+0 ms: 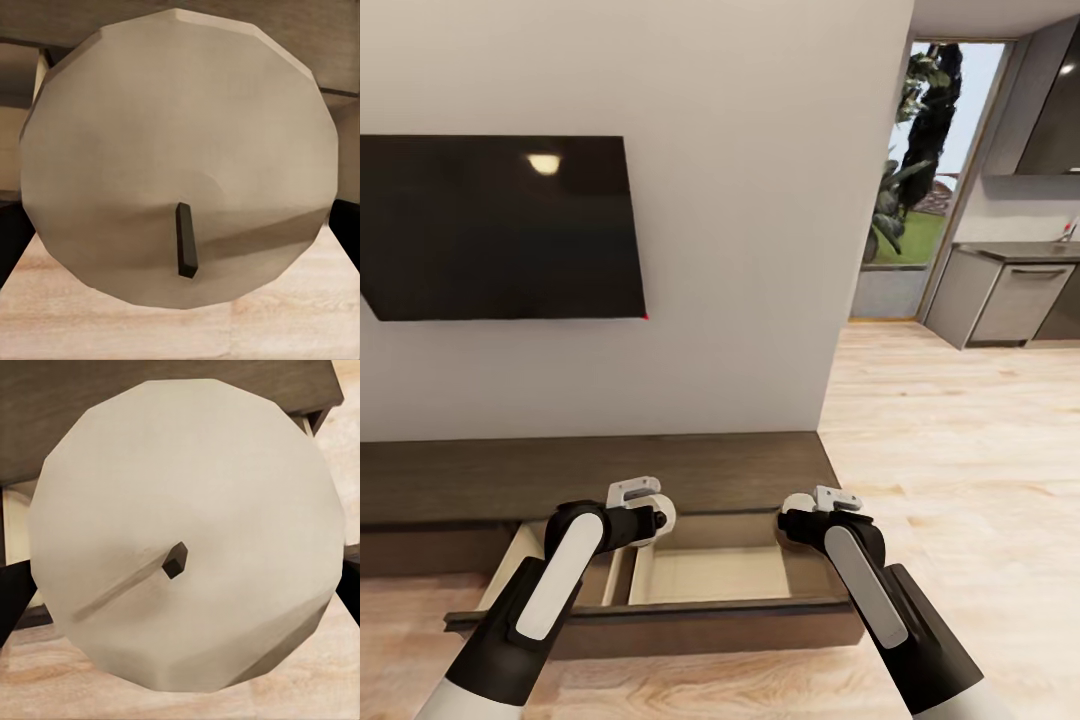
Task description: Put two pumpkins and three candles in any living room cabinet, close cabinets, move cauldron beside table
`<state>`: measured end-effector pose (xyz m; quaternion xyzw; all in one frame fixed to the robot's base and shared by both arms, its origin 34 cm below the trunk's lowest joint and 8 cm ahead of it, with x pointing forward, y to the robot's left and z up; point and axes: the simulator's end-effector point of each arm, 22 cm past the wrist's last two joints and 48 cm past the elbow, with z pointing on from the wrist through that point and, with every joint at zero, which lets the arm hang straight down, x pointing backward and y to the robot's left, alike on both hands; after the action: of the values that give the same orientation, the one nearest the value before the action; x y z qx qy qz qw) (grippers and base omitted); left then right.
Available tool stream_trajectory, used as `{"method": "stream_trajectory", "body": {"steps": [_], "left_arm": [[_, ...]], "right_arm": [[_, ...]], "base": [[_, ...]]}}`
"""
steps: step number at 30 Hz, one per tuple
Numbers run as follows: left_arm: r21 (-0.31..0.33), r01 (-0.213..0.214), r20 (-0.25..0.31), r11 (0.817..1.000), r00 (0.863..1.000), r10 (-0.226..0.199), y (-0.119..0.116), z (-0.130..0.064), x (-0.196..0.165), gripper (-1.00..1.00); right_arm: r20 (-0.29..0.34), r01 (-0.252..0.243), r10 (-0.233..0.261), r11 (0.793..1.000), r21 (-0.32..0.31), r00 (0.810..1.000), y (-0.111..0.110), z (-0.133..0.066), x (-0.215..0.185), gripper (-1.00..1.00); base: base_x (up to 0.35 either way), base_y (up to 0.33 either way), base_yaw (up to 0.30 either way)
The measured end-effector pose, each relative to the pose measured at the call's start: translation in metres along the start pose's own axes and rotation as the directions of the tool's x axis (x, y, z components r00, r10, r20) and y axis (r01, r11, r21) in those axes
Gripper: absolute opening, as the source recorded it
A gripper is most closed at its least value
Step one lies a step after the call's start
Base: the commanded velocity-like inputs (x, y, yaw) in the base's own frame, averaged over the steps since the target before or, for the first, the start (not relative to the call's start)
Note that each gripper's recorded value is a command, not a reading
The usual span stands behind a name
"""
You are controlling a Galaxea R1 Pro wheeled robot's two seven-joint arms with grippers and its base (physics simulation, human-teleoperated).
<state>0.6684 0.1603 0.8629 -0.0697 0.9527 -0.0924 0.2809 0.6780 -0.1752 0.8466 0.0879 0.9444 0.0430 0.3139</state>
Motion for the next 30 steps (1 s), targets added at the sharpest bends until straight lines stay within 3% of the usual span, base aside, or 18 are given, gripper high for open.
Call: {"method": "stream_trajectory", "body": {"steps": [8, 12, 14, 17, 19, 24, 30], "left_arm": [[0.001, 0.000, 0.000, 1.000, 1.000, 0.000, -0.001, 0.000, 0.000, -1.00], [0.003, 0.000, -0.005, 1.000, 1.000, 0.000, -0.002, 0.001, 0.002, -1.00], [-0.012, 0.001, -0.050, 1.000, 0.999, -0.002, 0.002, 0.012, 0.016, -1.00], [-0.056, 0.005, -0.141, 0.998, 0.990, -0.013, 0.013, 0.034, 0.049, -1.00], [-0.061, 0.011, -0.170, 0.998, 0.985, -0.022, 0.011, 0.041, 0.060, -1.00], [-0.061, 0.031, -0.178, 0.998, 0.983, -0.041, 0.000, 0.048, 0.069, -1.00], [-0.105, 0.059, -0.161, 0.993, 0.984, -0.075, 0.009, 0.059, 0.074, -1.00]], "right_arm": [[-0.004, 0.001, -0.001, 1.000, -0.001, 1.000, 0.001, 0.001, 0.002, -1.00], [-0.021, 0.026, -0.027, 0.999, -0.041, 0.999, 0.030, 0.000, 0.014, -1.00], [-0.062, 0.024, -0.029, 0.996, -0.083, 0.998, 0.063, 0.004, 0.033, -1.00], [-0.142, 0.028, -0.038, 0.997, -0.071, 0.989, 0.082, 0.020, 0.072, -1.00], [-0.166, 0.043, -0.053, 0.997, -0.064, 0.985, 0.090, 0.027, 0.090, -1.00], [-0.148, 0.038, -0.040, 0.999, -0.015, 0.988, 0.088, 0.045, 0.096, -1.00], [-0.114, 0.037, -0.038, 0.999, -0.008, 0.993, 0.090, 0.048, 0.078, -1.00]], "base": [[0.110, 0.000, 0.000], [0.007, 0.000, 0.000], [0.001, 0.000, 0.000], [0.000, 0.000, 0.000], [0.000, 0.000, 0.000], [0.000, 0.000, 0.000], [0.000, 0.000, 0.000]]}}
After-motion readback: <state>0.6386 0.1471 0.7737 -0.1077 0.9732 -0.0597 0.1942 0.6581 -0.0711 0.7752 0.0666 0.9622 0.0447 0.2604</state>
